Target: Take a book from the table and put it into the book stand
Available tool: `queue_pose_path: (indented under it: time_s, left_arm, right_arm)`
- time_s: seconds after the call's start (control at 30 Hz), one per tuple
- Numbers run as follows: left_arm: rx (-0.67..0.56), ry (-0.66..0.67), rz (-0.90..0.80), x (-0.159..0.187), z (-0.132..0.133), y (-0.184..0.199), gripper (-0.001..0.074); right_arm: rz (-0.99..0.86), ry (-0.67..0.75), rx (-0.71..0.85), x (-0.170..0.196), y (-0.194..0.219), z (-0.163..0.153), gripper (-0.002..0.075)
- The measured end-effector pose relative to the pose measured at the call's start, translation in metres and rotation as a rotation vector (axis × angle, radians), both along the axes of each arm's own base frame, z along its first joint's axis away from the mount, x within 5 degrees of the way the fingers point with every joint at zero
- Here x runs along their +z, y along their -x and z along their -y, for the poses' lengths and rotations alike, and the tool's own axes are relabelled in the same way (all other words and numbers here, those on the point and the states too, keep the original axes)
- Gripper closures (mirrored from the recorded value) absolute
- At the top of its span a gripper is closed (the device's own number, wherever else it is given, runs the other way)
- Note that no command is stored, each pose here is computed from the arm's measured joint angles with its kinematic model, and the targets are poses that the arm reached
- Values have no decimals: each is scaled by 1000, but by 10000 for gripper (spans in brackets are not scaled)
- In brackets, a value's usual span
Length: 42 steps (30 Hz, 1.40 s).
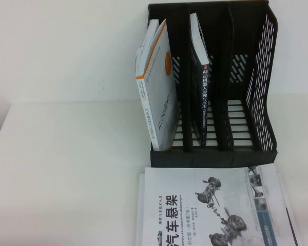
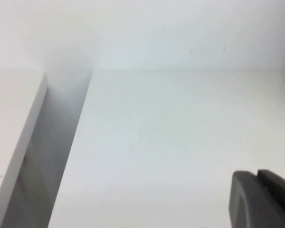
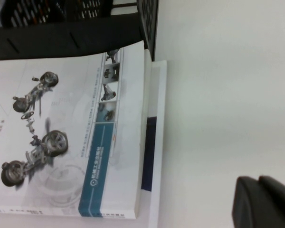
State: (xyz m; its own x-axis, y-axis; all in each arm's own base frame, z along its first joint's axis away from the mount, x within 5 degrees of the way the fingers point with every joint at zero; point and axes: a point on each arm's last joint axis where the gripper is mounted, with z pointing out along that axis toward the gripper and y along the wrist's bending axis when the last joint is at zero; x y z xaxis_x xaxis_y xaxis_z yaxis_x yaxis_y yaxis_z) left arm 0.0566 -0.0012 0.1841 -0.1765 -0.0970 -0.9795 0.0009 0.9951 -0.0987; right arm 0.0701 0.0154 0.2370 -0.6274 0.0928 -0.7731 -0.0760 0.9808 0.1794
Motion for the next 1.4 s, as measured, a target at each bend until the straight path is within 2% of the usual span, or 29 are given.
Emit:
queue_pose_path:
  time_s: [0.3,1.4]
  left_arm:
    - [-9,19,-95,-8,1,3,737]
    - [-11,21,-106,-8,1,4,737]
  right_arm:
    - [0,0,0,0,0,0,729]
    - [0,-1,0,0,0,0,729]
